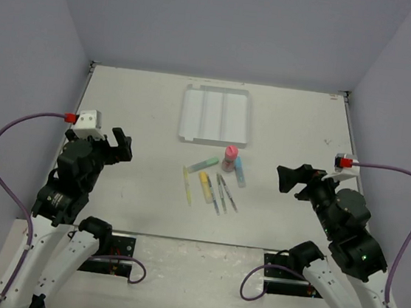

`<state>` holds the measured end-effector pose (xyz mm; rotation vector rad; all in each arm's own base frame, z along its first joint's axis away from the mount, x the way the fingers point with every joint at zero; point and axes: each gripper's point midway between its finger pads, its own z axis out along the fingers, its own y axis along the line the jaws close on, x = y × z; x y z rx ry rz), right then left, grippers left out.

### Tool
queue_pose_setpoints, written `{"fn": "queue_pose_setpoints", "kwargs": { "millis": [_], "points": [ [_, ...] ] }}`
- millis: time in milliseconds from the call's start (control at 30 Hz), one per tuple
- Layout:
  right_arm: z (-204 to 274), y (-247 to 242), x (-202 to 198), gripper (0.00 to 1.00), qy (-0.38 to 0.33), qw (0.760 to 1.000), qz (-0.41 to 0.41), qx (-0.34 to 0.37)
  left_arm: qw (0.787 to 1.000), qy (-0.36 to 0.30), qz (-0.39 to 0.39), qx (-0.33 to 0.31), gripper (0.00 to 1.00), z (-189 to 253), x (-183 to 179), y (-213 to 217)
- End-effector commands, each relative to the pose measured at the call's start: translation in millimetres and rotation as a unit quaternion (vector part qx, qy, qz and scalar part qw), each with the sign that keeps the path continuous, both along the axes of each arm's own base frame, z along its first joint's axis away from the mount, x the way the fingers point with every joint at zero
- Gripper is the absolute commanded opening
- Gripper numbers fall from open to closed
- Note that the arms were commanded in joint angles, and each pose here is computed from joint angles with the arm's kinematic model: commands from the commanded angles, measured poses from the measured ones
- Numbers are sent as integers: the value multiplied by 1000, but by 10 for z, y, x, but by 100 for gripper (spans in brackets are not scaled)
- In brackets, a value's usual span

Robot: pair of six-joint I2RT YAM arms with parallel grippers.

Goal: Sort the stationery into containers
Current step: Pick up the stationery from the center of the board.

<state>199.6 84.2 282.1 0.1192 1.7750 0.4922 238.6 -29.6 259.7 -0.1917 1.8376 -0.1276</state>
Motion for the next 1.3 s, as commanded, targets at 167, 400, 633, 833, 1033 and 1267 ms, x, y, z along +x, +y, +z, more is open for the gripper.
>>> {"fn": "queue_pose_setpoints", "kwargs": {
  "millis": [167,400,633,833,1033,1267],
  "points": [
    [55,180,52,99,-18,999,38,14,1000,-19,-4,-9,100,62,23,-23],
    [-355,850,356,99,42,988,142,37,1000,-14,-13,-10,100,23,46,-63],
    [-947,1285,744,99,119,990,72,-39,999,-6,-32,-10,100,-22,62,-137],
    [-1325,1620,1056,90,143,983,58,-97,999,-7,-41,-11,100,-22,64,-168],
    [-1522,1660,1384,78,140,980,9,-141,999,-7,-48,-11,100,-25,59,-192],
    [-1613,1639,1551,64,144,976,-26,-163,998,2,-54,-10,100,-72,76,-224]
  ]
}}
